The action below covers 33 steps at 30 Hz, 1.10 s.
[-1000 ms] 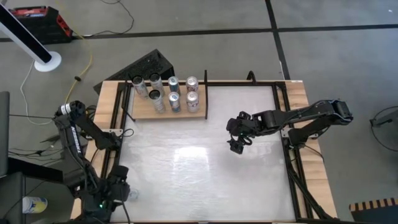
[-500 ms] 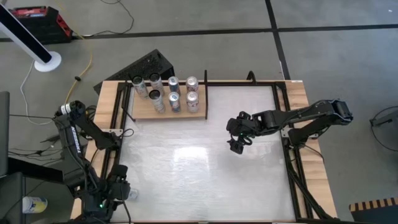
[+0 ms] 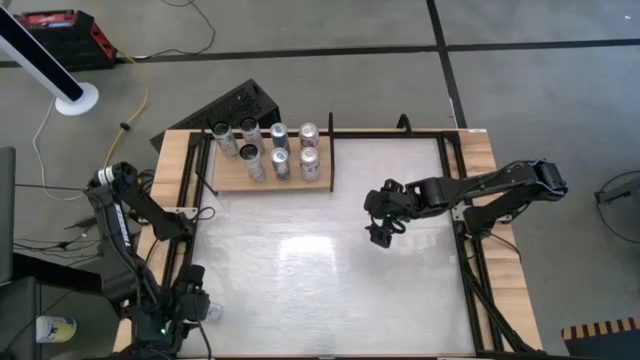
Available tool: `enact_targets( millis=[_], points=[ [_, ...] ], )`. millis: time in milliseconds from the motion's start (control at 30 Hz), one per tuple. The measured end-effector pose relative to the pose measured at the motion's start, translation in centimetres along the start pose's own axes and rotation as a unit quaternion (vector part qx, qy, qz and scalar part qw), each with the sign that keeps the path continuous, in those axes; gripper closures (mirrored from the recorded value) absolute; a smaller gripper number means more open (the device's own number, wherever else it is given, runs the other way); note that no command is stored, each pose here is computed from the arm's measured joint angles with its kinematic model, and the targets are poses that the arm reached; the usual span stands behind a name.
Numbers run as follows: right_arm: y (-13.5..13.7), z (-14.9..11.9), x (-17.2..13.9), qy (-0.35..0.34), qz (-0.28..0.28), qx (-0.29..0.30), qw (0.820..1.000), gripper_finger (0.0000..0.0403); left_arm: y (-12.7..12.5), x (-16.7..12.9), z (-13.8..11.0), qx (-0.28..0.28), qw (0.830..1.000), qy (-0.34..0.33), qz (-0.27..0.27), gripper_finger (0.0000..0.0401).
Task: Place canned beverage on shelf
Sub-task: Put the red soda can on the shelf
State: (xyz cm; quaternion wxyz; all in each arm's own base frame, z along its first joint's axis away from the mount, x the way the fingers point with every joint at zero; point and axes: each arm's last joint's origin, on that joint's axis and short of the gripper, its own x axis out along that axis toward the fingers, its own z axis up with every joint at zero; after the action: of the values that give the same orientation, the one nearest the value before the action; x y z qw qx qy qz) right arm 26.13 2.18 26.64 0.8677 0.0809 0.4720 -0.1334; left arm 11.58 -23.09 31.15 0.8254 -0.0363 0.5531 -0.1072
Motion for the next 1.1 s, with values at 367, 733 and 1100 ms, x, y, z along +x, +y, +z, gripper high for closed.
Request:
enact_targets(
  millis=[367,733,1100],
  points=[
    [0.6,-0.2,-0.1,0.000,0.007,-0.014,1.000,0.0030,-0.6,1.3,-0.3,0.014,0.999,0.030,0.015,0.0127],
    [0.6,-0.2,-0.1,0.000,0.006,-0.014,1.000,0.0030,-0.4,1.3,-0.5,-0.003,0.999,0.048,0.022,0.0127],
    [0.6,-0.2,-0.1,-0.001,0.006,-0.014,1.000,0.0030,-0.4,1.3,-0.5,-0.013,0.999,0.047,0.023,0.0127]
  ],
)
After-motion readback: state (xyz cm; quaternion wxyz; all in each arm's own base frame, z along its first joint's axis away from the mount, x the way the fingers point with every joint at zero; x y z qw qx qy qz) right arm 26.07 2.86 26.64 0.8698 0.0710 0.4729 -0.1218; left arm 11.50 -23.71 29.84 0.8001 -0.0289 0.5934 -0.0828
